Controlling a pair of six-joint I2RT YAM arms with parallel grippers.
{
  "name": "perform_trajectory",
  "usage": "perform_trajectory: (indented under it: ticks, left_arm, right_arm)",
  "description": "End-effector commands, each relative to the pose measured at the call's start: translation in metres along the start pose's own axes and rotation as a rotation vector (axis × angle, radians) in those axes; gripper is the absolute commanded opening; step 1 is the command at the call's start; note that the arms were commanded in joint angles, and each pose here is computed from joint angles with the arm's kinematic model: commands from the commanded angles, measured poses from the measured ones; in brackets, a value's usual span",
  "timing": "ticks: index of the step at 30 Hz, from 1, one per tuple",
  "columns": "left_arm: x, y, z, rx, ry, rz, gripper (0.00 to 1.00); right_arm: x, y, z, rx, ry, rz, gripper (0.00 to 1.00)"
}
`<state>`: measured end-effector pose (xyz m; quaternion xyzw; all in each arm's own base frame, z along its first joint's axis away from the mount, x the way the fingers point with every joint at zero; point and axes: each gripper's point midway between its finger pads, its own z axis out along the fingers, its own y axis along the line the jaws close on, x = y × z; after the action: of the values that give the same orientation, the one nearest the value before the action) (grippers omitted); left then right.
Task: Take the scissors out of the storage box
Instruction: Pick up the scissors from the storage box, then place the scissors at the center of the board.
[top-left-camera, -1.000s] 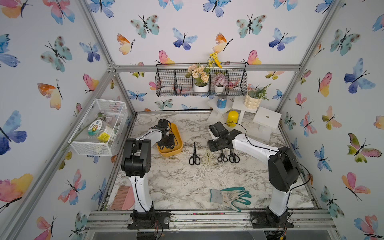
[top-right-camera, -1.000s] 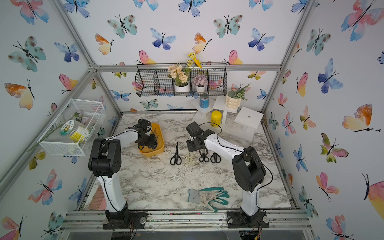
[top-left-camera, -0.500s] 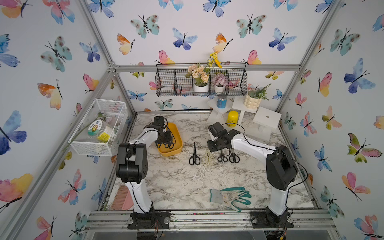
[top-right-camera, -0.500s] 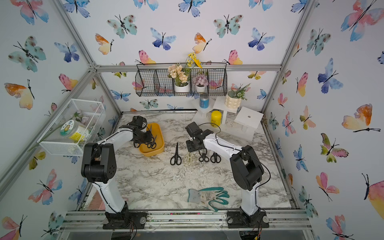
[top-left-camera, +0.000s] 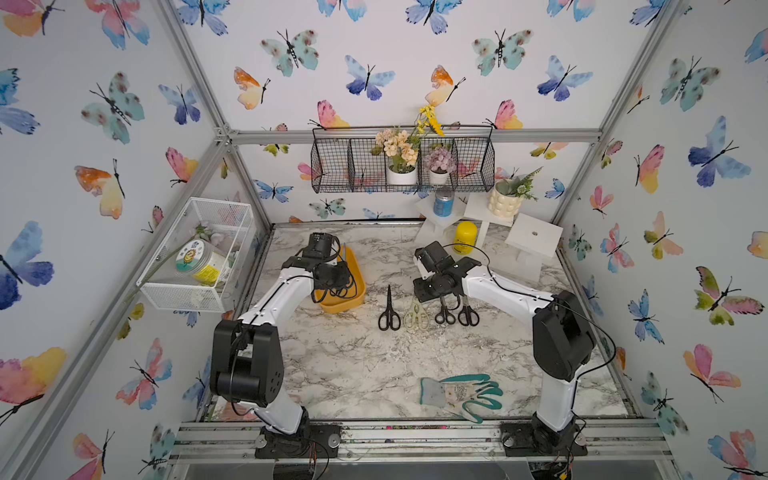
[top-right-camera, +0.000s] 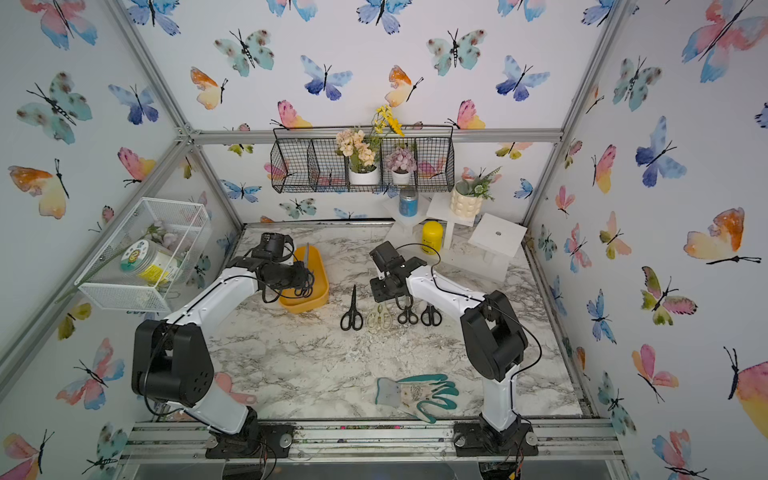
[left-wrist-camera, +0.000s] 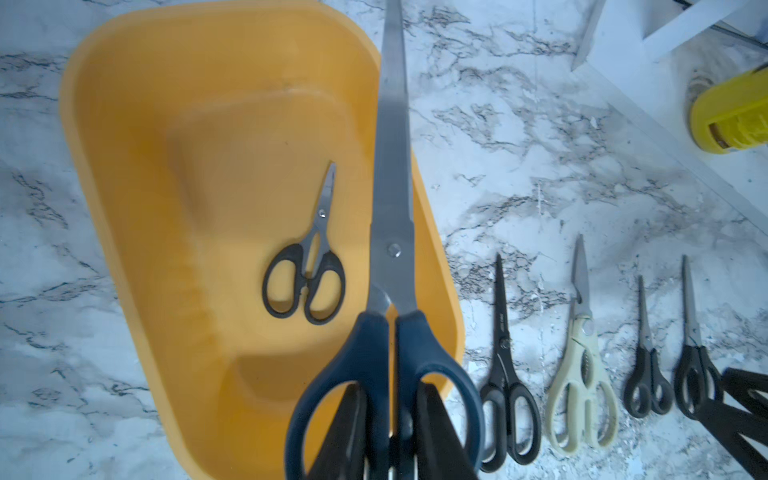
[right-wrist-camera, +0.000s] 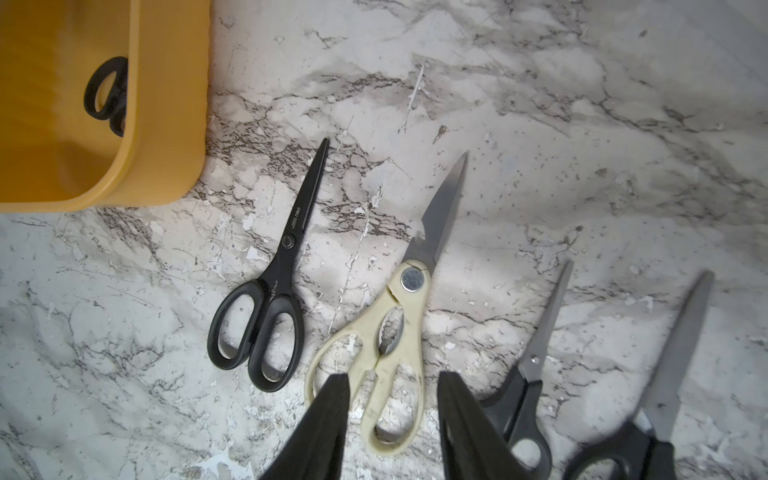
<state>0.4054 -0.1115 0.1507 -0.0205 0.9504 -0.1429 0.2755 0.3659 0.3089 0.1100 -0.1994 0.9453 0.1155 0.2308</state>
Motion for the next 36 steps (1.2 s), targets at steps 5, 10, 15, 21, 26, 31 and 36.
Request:
perform_trajectory:
  ticks: [5,10,15,21,26,31,36]
  left_arm:
    - [0.018,-0.064,-0.017,0.106,0.006,0.034,0.07]
    - [0.046,-0.094,-0.005,0.132,0.06,0.051,0.07]
    - [0.077,-0.112,0.015,0.169,0.12,0.054,0.07]
    - [0.102,-0.108,0.042,0.177,0.182,0.029,0.07]
    - [0.108,-0.087,0.061,0.127,0.204,0.007,0.06]
    - [0.101,-0.056,0.064,0.069,0.194,-0.032,0.07]
    - [0.098,-0.027,0.064,0.04,0.19,-0.061,0.06]
  right_arm:
    - [-0.011,-0.009,-0.008,0.046,-0.021,-0.025,0.41]
    - [-0.016,-0.027,-0.014,0.062,-0.036,0.019,0.41]
    - [-0.018,-0.049,-0.024,0.078,-0.056,0.064,0.41]
    - [-0.014,-0.054,-0.029,0.074,-0.062,0.087,0.41]
    - [-0.008,-0.053,-0.029,0.065,-0.057,0.099,0.41]
    - [-0.005,-0.053,-0.028,0.061,-0.05,0.102,0.41]
    - [-0.01,-0.05,-0.027,0.05,-0.055,0.1,0.41]
